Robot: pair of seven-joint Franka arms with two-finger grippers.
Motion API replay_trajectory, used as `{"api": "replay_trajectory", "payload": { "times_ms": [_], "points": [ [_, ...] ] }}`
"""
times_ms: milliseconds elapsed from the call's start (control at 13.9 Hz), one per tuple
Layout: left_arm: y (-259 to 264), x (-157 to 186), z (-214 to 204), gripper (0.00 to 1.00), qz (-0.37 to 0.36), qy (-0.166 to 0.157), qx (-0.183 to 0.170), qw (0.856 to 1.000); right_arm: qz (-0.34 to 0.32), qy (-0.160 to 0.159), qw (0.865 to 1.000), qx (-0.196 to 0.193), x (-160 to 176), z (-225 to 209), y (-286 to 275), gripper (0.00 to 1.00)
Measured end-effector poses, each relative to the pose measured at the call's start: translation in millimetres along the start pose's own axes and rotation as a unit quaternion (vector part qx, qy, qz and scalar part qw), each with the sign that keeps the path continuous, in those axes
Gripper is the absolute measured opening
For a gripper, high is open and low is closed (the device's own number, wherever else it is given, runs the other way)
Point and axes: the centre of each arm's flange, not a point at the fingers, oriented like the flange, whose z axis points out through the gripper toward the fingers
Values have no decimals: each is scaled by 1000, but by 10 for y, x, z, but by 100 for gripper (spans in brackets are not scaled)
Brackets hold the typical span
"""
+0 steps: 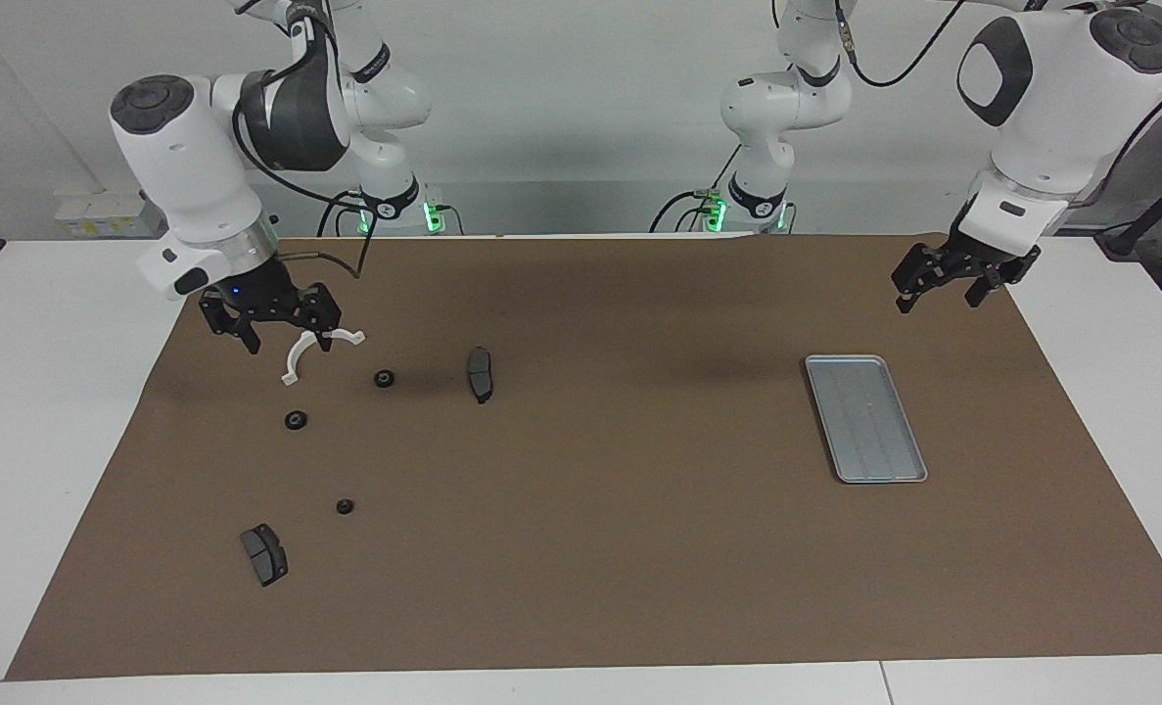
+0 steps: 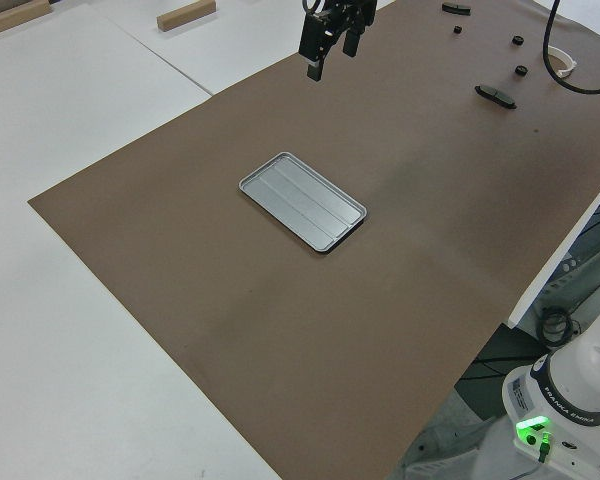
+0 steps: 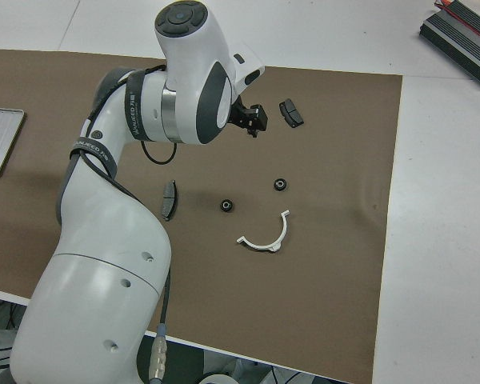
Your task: Pick bearing gear from pile to tray
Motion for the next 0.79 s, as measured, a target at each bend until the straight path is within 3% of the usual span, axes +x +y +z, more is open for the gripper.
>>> {"api": "replay_trajectory", "payload": {
  "times_ms": [791],
  "points": [
    [0,0,0,100,0,0,0,1000,-13,13,1000,-10,-328,1739,666,100]
  ]
}}
